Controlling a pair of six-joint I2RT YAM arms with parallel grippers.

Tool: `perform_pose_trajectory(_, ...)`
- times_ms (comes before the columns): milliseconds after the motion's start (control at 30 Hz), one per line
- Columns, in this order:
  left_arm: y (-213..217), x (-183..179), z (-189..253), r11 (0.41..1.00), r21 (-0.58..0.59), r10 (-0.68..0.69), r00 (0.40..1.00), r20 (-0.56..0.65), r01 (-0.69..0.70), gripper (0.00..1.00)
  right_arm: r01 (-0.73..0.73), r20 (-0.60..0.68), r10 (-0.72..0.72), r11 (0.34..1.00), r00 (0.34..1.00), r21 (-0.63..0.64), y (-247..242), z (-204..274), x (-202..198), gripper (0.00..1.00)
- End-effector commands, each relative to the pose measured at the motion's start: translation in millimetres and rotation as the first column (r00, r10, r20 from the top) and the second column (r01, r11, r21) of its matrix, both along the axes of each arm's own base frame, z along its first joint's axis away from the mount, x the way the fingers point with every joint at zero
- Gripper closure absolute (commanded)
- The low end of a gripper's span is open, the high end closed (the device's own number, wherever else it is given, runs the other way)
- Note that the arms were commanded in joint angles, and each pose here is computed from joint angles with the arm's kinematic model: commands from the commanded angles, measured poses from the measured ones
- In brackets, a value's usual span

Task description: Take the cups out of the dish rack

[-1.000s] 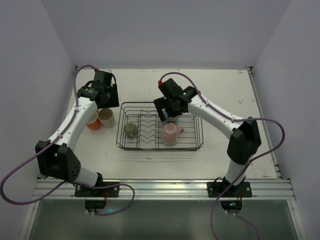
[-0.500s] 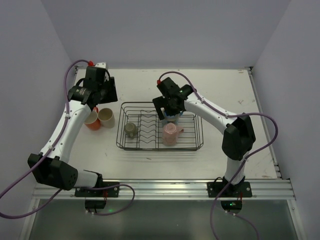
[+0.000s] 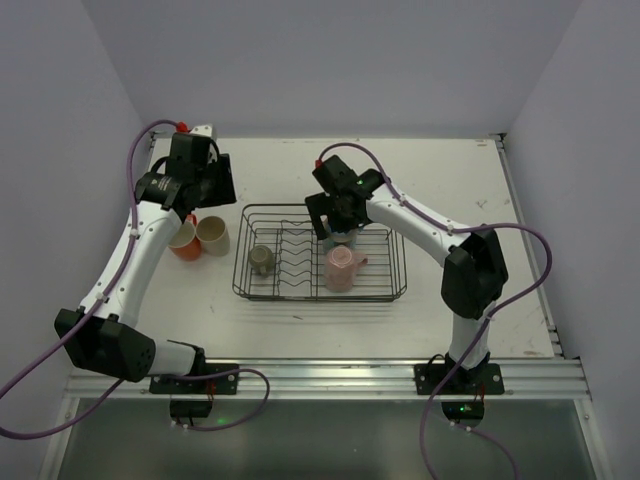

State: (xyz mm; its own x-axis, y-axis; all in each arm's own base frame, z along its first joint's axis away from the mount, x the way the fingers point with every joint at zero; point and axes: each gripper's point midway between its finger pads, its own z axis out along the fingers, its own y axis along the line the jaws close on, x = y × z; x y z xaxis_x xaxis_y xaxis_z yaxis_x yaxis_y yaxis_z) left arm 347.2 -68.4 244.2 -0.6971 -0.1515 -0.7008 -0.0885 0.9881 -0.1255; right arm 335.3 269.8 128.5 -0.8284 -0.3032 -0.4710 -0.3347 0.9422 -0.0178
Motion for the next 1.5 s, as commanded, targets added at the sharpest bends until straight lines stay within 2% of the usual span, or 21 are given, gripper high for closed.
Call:
perform_pose_trajectory(0, -5.7, -3.0, 8.3, 0.999, -0.018, -0.027, 0.999, 0.021, 0.027, 0.40, 0.055, 0.024, -0.056, 0.998, 0.998, 0.043, 7.3, 16.4, 9.0, 0.01)
perform_pose_trajectory(233, -3.3, -6.1, 11.8, 1.000, -0.008, -0.027, 0.999, 0.025, 0.027, 0.40, 0.183, 0.028, -0.185, 0.981, 0.982, 0.068, 8.3, 16.9, 16.2, 0.01)
perform_pose_trajectory(400, -2.3, -7.9, 10.3, 1.000, -0.005, -0.026, 0.999, 0.024, 0.026, 0.40, 0.223, 0.023, -0.224, 0.974, 0.974, 0.032, 2.6, 14.0, 17.2, 0.01)
perform_pose_trajectory(933, -2.6, -12.1, 7.1, 0.999, -0.007, -0.033, 0.999, 0.022, 0.033, 0.39, 0.237, -0.015, -0.236, 0.972, 0.972, 0.008, 4.3, -6.8, 15.3, 0.02)
perform_pose_trajectory(1033, -3.8, -12.9, 8.5, 0.999, -0.014, -0.037, 0.999, 0.025, 0.038, 0.40, 0.237, 0.000, -0.237, 0.972, 0.972, 0.010, 2.6, -4.1, 16.5, 0.11)
perform_pose_trajectory(1067, -3.6, -13.1, 9.0, 0.999, -0.017, -0.036, 0.999, 0.027, 0.036, 0.39, 0.238, 0.003, -0.238, 0.971, 0.971, 0.007, 1.5, -4.7, 16.5, 0.22)
perform_pose_trajectory(1133, -4.1, -13.7, 12.0, 0.999, -0.022, -0.037, 0.999, 0.037, 0.038, 0.39, 0.236, 0.021, -0.236, 0.972, 0.972, 0.010, 0.1, 1.0, 18.1, 0.32)
perform_pose_trajectory(1267, -7.5, -14.8, 16.6, 0.998, -0.038, -0.048, 0.998, 0.050, 0.050, 0.39, 0.231, 0.040, -0.232, 0.973, 0.972, 0.019, -0.8, 7.2, 19.6, 0.69)
perform_pose_trajectory(1300, -8.0, -15.1, 17.1, 0.998, -0.043, -0.051, 0.997, 0.050, 0.053, 0.40, 0.227, 0.047, -0.228, 0.974, 0.973, 0.026, -0.6, 10.7, 20.0, 0.85)
perform_pose_trajectory(1367, -11.4, -16.1, 19.4, 0.996, -0.057, -0.062, 0.997, 0.056, 0.065, 0.39, 0.225, 0.055, -0.227, 0.974, 0.972, 0.030, -1.2, 13.1, 20.2, 1.00)
perform_pose_trajectory(1467, -16.4, -16.8, 21.8, 0.993, -0.079, -0.080, 0.995, 0.065, 0.085, 0.40, 0.216, 0.071, -0.219, 0.975, 0.973, 0.048, -1.9, 18.9, 19.5, 1.00)
